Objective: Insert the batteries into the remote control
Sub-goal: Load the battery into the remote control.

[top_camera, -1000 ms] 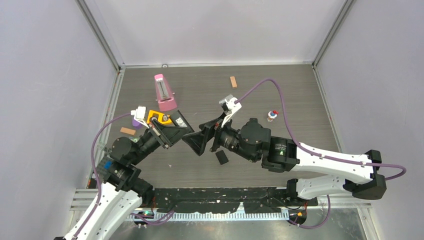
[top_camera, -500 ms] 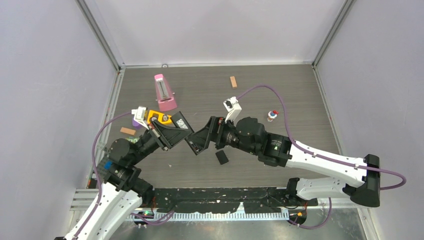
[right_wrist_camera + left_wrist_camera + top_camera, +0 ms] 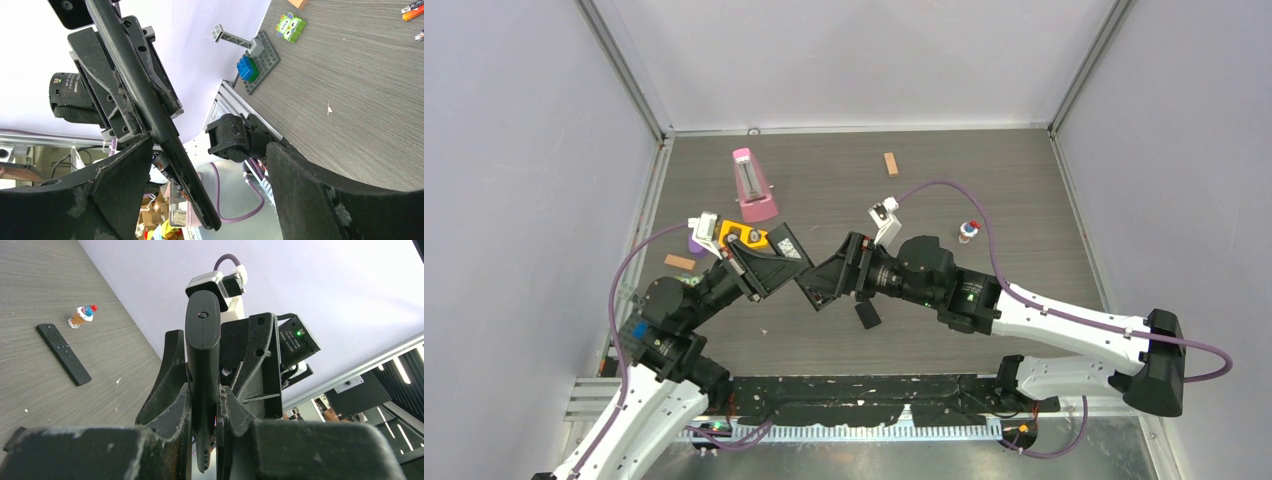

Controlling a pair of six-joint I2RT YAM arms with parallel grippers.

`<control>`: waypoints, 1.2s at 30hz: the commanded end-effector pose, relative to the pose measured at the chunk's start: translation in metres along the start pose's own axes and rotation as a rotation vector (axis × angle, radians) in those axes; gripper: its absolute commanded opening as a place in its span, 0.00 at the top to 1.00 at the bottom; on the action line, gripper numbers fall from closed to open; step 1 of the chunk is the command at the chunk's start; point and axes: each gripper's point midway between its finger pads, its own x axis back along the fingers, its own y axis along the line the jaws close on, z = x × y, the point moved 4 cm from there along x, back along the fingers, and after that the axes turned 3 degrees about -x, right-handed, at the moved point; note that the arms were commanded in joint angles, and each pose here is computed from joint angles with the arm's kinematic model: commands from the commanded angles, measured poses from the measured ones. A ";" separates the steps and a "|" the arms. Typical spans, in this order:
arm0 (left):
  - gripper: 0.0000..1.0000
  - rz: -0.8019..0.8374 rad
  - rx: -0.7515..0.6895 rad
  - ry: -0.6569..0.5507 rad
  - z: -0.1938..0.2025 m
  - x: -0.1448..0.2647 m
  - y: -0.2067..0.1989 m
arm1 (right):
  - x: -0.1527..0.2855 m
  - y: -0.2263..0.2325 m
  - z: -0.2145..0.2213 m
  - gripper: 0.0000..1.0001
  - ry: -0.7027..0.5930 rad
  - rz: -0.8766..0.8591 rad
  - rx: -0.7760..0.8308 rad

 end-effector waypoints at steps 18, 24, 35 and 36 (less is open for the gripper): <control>1.00 0.096 0.079 -0.084 -0.014 0.001 -0.022 | -0.008 -0.015 0.011 0.50 0.065 0.005 -0.021; 1.00 0.101 0.203 -0.110 -0.020 0.000 -0.027 | -0.010 -0.029 0.013 0.58 0.063 0.064 0.004; 1.00 0.131 0.425 -0.174 -0.031 0.002 -0.030 | -0.011 -0.039 0.016 0.74 0.042 0.043 0.032; 1.00 0.132 0.427 -0.180 -0.030 0.003 -0.029 | -0.011 -0.037 0.015 0.75 0.041 0.031 0.031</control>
